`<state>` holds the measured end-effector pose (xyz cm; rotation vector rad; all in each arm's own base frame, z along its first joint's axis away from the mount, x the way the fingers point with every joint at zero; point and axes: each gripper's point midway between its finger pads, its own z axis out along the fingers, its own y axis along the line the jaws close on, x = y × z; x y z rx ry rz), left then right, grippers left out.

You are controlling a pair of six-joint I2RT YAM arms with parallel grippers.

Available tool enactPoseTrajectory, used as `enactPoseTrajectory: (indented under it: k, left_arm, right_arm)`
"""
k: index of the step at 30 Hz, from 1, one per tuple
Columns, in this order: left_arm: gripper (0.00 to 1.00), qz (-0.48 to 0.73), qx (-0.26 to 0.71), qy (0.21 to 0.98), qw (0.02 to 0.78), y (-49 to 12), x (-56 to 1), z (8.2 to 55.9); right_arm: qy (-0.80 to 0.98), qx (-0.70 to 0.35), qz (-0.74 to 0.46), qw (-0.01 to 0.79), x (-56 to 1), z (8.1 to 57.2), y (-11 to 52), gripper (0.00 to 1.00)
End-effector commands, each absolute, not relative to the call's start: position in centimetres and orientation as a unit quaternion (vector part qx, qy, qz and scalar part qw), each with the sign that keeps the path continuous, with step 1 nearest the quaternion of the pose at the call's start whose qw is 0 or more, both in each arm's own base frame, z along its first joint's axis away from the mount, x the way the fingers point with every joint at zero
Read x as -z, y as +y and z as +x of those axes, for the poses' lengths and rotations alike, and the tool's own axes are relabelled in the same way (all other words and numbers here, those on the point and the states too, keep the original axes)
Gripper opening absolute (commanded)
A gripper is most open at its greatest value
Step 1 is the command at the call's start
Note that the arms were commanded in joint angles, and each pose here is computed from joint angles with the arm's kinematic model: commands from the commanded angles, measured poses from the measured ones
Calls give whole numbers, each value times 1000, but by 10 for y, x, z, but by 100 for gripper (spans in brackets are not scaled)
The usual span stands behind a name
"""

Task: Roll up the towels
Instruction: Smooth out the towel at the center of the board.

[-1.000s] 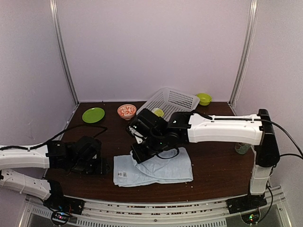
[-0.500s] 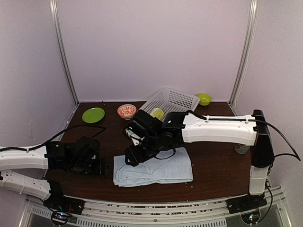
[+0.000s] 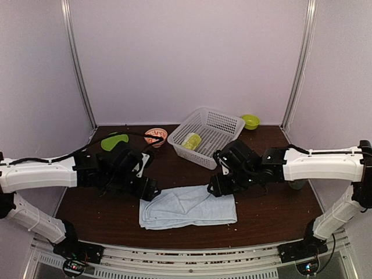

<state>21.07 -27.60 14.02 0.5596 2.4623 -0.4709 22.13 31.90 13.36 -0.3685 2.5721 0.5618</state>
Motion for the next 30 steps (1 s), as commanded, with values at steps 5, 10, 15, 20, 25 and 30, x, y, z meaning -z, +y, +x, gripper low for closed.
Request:
enactPoseTrajectory:
  k: [5, 10, 15, 20, 25, 30]
  left_arm:
    - [79, 387, 175, 878, 223, -338, -118, 223]
    - [74, 380, 183, 888, 185, -347, -96, 237]
    - [61, 365, 195, 894, 170, -347, -89, 245]
    - [49, 364, 212, 894, 154, -353, -83, 244]
    - [43, 363, 225, 894, 136, -356, -76, 239]
    - [32, 360, 232, 895, 127, -356, -70, 235]
  right_arm:
    - [922, -227, -81, 302, -155, 232, 276, 52]
    - [920, -231, -75, 308, -156, 228, 260, 52]
    - [917, -241, -73, 310, -158, 226, 255, 52]
    - [916, -245, -71, 310, -158, 227, 255, 52]
    - [917, -245, -67, 306, -154, 227, 255, 52]
    - [923, -240, -48, 298, -142, 233, 253, 53]
